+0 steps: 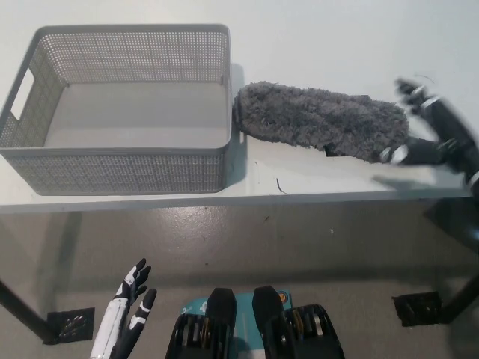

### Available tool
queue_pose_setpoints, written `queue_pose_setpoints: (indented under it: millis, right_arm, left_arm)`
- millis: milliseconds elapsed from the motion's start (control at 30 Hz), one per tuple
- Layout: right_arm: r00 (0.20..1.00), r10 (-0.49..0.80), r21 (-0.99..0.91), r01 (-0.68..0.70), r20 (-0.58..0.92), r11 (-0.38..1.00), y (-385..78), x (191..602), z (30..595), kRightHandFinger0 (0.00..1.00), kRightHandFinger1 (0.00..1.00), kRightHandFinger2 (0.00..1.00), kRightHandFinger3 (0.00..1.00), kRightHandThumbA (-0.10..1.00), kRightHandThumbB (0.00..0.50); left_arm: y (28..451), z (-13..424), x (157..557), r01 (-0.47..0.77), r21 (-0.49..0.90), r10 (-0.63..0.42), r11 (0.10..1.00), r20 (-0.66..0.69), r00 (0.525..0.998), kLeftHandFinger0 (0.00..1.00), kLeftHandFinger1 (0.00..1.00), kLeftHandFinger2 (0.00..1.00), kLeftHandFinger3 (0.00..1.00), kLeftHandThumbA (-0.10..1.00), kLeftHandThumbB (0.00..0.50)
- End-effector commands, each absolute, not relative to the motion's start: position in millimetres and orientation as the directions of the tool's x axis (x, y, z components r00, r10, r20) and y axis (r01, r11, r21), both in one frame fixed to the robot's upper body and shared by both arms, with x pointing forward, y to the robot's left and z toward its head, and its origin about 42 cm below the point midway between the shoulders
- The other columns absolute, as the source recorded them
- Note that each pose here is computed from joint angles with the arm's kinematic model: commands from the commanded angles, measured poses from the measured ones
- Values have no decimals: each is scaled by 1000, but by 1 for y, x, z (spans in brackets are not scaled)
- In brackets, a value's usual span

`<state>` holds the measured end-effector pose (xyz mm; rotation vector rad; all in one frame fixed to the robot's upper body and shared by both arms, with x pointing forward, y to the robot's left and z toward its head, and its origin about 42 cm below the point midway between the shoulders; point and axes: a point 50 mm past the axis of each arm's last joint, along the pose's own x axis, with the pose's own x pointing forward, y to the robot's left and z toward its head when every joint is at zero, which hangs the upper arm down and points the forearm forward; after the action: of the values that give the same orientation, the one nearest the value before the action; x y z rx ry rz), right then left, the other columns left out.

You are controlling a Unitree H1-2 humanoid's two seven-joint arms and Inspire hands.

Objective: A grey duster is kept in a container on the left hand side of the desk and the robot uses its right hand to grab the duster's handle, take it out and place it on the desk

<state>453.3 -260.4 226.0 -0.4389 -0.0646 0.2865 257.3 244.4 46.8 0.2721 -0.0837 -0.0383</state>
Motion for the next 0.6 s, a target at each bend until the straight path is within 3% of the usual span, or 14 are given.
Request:
queue_pose_setpoints:
  millis: [0, 67, 200, 267, 300, 400, 500, 567]
  right_arm:
    - [234, 241, -247, -4, 942, 969, -160, 218, 388, 1000, 1000, 1000, 1000, 1000, 321]
    - [313, 229, -243, 6, 922, 970, -162, 220, 372, 1000, 1000, 1000, 1000, 1000, 298]
    - [424, 180, -218, 44, 888, 975, -168, 218, 349, 1000, 1000, 1000, 1000, 1000, 357]
    - [467, 173, -233, 75, 867, 970, -178, 216, 333, 1000, 1000, 1000, 1000, 1000, 332]
    - [496, 182, -248, 70, 849, 966, -187, 213, 320, 1000, 1000, 1000, 1000, 1000, 286]
    - [547, 180, -250, 55, 818, 967, -198, 210, 302, 1000, 1000, 1000, 1000, 1000, 268]
    - [583, 156, -225, 47, 797, 973, -205, 205, 281, 1000, 1000, 1000, 1000, 1000, 195]
    - [625, 125, -193, 41, 770, 980, -209, 201, 262, 1000, 1000, 1000, 1000, 1000, 211]
  left_arm:
    - [243, 63, 262, 4, 285, -56, 958, 174, 983, 1000, 1000, 1000, 1000, 928, 0]
    - [244, 64, 263, 5, 279, -56, 960, 175, 983, 1000, 1000, 1000, 1000, 927, 0]
    - [244, 65, 264, 14, 281, -64, 960, 173, 983, 1000, 1000, 1000, 1000, 923, 0]
    - [245, 65, 265, 13, 290, -66, 957, 177, 982, 1000, 1000, 1000, 1000, 932, 0]
    - [245, 64, 265, 10, 288, -63, 957, 175, 983, 1000, 1000, 1000, 1000, 933, 0]
    - [245, 63, 265, 6, 284, -58, 959, 174, 983, 1000, 1000, 1000, 1000, 930, 0]
    - [244, 64, 265, 6, 283, -58, 959, 173, 983, 1000, 1000, 1000, 1000, 931, 0]
    - [244, 64, 266, 9, 284, -60, 959, 173, 983, 1000, 1000, 1000, 1000, 938, 0]
